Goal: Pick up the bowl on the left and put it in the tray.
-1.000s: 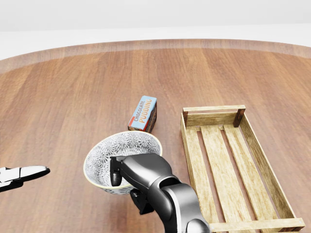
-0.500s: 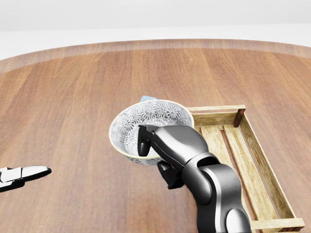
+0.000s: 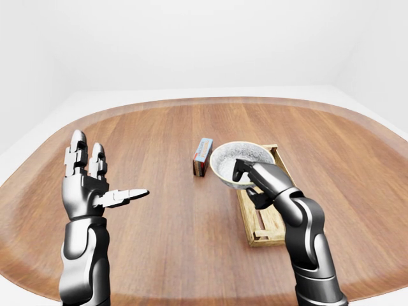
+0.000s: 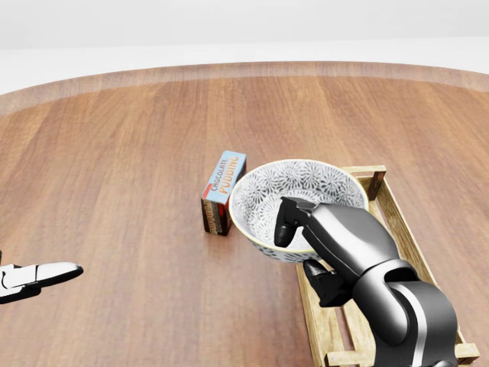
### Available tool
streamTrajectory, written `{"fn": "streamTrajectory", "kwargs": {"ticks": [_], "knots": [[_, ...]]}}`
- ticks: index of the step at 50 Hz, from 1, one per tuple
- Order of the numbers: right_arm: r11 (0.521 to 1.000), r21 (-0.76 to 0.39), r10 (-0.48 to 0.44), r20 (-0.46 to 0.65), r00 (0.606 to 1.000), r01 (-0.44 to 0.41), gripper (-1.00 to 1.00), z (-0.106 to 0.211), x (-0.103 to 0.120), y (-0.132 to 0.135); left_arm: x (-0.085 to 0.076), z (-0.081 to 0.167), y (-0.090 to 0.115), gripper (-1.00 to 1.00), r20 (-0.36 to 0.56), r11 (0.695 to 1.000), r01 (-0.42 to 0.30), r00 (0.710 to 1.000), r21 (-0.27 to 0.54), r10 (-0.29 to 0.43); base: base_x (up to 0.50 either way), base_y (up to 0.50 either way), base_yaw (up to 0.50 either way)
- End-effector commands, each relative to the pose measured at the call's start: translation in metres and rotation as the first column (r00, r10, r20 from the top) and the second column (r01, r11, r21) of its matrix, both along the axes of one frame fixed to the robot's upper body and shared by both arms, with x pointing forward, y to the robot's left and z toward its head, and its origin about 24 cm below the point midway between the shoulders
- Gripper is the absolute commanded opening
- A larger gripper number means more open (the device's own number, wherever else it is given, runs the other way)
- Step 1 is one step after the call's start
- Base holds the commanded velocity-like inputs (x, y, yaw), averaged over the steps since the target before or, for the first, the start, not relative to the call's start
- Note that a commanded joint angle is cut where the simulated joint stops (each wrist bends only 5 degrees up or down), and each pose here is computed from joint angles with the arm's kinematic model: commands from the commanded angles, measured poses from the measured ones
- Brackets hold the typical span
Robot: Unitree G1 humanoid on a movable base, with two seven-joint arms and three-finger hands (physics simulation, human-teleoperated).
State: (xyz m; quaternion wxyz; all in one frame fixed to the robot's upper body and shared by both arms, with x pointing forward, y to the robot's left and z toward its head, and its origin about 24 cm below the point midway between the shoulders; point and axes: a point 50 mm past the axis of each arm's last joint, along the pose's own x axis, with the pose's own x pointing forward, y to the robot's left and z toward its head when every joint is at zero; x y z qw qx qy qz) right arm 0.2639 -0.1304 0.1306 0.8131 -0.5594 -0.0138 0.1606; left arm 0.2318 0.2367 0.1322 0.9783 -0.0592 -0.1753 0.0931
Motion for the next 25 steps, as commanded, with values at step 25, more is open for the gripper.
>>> {"fn": "streamTrajectory", "kwargs": {"ticks": [25], "knots": [[0.985, 0.103, -0.143, 0.044, 0.989, 0.138, -1.00, -0.006, 0.016, -0.051, 0.001, -0.002, -0.002, 1.00, -0.011, 1.000, 0.005, 1.000, 0.001, -0.005, 0.00, 0.00, 0.00]]}}
